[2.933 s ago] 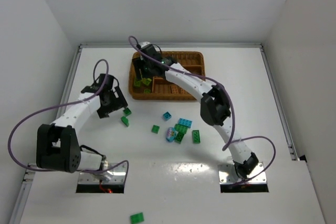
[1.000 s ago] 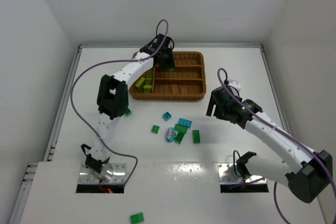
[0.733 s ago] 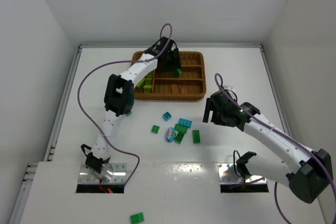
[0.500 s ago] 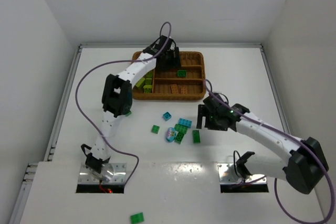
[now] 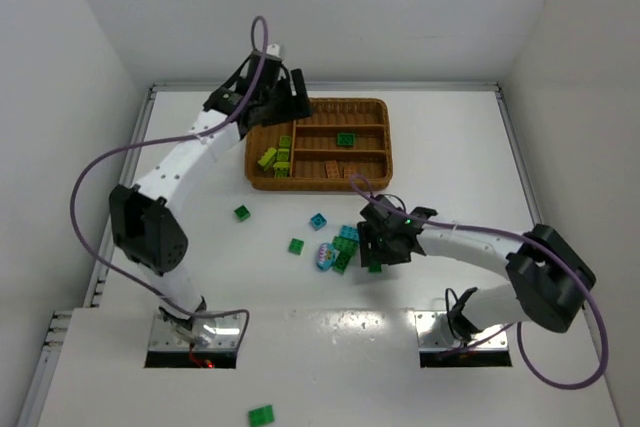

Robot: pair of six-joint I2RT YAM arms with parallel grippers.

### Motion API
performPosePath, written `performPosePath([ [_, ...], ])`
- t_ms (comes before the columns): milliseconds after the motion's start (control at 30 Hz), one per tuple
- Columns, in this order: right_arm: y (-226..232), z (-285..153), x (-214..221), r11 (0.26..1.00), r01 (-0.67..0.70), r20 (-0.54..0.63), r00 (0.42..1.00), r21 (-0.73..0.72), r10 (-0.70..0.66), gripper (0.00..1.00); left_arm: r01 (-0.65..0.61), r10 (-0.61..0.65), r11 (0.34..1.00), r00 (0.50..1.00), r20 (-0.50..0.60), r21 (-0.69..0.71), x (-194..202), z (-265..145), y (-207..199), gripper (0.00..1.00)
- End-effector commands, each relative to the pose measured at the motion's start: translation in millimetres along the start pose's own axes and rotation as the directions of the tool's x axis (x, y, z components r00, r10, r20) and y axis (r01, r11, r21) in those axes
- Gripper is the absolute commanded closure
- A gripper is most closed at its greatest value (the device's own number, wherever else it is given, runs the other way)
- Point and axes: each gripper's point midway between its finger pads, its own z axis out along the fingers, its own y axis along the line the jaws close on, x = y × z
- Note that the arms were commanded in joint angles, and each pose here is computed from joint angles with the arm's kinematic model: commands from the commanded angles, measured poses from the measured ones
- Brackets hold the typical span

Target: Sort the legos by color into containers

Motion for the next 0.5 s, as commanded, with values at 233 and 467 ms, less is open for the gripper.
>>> performPosePath([
  [233,-10,28,-9,0.995,-0.004,0.047,0.999,0.097,-0.001,0.53,0.014,-0.017,0.99,1.0,-0.023,-0.14,43,-48,64,0.25],
  [467,-3,-30,-81,0.991,-0.032,0.277,0.961,0.133,-0.006,0.7,0.027,-0.053,0.959,0.995,-0.083,-0.281,76,-58,126,0.25],
])
